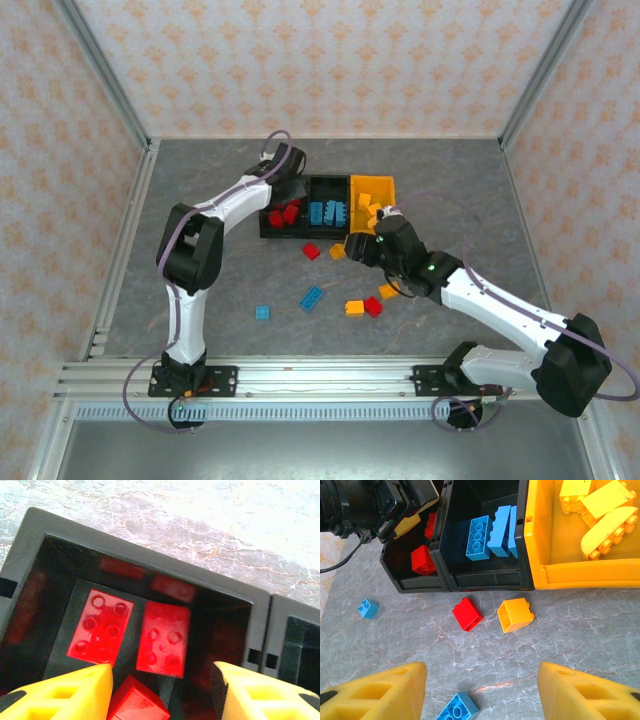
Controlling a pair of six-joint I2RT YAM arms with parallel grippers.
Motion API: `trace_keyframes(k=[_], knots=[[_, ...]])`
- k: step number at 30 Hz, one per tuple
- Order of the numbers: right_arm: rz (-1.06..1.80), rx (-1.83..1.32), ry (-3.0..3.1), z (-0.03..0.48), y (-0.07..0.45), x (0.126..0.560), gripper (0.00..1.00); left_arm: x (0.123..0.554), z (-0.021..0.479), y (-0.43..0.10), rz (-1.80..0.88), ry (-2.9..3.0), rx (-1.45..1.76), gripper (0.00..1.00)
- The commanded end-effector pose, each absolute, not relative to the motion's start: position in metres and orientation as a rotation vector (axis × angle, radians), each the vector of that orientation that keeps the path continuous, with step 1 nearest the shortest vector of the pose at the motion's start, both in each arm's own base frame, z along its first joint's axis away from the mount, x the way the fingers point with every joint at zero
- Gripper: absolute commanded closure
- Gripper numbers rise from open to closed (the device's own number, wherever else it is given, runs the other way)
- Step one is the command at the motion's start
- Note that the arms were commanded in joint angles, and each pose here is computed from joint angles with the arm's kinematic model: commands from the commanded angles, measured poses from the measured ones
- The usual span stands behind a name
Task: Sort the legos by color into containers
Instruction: Place the lego in the container, then pick up the lego from the middle-left of the table.
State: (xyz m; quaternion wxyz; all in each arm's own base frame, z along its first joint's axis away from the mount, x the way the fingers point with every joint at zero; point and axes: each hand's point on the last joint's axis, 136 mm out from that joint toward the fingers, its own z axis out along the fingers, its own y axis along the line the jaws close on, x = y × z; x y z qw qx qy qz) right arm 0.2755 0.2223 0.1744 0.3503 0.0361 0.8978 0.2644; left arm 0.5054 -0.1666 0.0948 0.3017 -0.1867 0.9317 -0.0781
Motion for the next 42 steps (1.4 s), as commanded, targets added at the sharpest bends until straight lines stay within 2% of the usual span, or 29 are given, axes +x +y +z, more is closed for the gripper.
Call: trace_keyframes(k=[1,7,15,23,27,29,36,42], knots=[[0.692,0.109,2.285,0.184,0.222,0.279,0.4,0.494,0.13,-0.163,-0.221,2.418,-0.478,0.44],[0.674,0.093,2.28,0.189,0.223,0.282,0.39,0.456,0.157,-0.146,-0.244,2.36,-0.463,0.43],[0.76,0.048,2.276,0.191,0.243,0.286,0.39,0.405,0.161,-0.101,-0.169,2.333,-0.516,0.41],[0.834,-0.128,2.282,0.193,0.287,0.28,0.35,0.362,0.136,-0.029,-0.006,2.323,-0.695,0.28],[0.84,-0.153,2.288,0.191,0.295,0.282,0.35,0.345,0.113,0.002,0.086,2.337,-0.814,0.26],[0.835,-0.154,2.291,0.189,0.295,0.282,0.35,0.336,0.098,0.012,0.114,2.336,-0.889,0.22],[0.809,-0.15,2.293,0.189,0.29,0.282,0.35,0.331,0.051,0.027,0.136,2.351,-1.035,0.22],[0.769,-0.129,2.308,0.182,0.284,0.283,0.36,0.343,0.036,0.025,0.128,2.352,-1.039,0.23]])
